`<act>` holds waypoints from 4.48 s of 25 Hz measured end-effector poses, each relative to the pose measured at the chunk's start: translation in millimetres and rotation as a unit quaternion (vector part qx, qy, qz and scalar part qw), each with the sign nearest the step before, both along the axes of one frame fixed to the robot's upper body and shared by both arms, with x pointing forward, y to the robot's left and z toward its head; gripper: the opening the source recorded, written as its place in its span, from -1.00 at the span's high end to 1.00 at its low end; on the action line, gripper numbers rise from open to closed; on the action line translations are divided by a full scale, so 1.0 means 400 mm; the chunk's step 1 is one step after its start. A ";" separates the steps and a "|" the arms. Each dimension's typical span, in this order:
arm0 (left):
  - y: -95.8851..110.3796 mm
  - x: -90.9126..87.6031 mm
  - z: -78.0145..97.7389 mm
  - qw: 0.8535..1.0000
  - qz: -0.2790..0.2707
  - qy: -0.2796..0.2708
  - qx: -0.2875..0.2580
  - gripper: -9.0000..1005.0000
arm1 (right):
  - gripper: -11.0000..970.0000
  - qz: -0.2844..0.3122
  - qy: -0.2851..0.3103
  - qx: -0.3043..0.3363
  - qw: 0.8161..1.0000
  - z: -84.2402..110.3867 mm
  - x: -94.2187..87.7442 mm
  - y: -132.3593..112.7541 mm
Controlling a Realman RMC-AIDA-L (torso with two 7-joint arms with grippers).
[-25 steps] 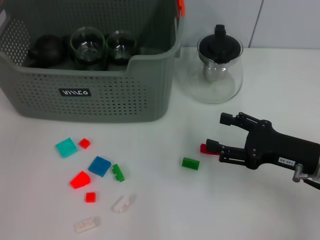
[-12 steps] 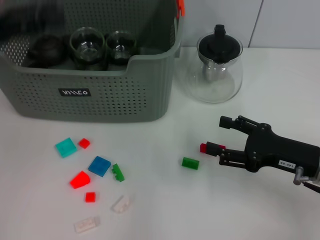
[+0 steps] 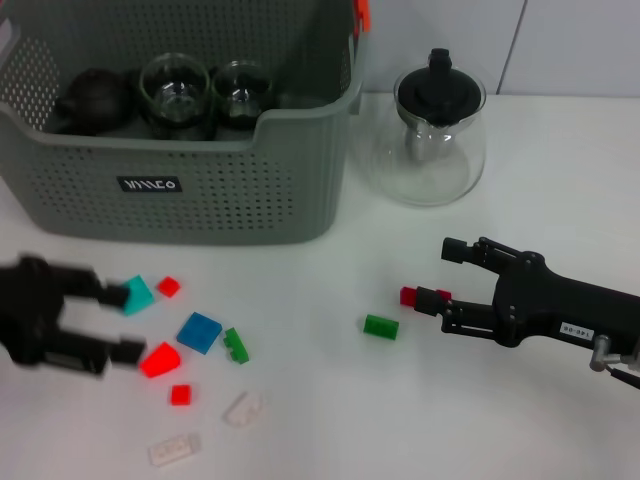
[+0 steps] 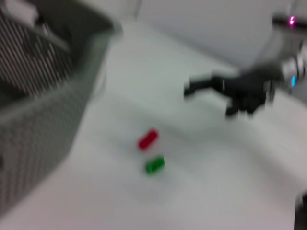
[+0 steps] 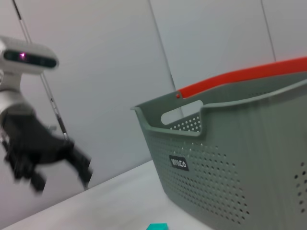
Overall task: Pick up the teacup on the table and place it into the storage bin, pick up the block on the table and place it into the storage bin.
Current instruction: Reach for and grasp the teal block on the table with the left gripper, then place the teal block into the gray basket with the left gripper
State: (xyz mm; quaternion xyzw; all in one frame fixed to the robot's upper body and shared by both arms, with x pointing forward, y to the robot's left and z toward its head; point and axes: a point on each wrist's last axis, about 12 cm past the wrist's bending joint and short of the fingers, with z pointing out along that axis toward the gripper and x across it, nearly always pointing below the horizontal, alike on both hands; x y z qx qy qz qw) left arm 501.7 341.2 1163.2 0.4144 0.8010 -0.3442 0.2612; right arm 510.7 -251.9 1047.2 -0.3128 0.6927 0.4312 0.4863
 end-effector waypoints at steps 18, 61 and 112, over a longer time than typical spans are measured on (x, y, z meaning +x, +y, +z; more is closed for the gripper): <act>-0.034 0.022 -0.140 0.987 0.076 -0.104 0.098 -0.58 | -0.95 -0.003 0.011 -0.008 1.000 -0.010 0.004 0.012; -0.039 0.090 -0.259 0.969 0.133 -0.143 0.154 -0.52 | -0.95 0.002 0.014 -0.001 1.000 -0.006 0.008 0.022; -0.142 0.417 0.222 0.959 0.243 -0.142 -0.018 0.19 | -0.95 0.008 0.004 0.007 1.000 0.008 0.015 0.021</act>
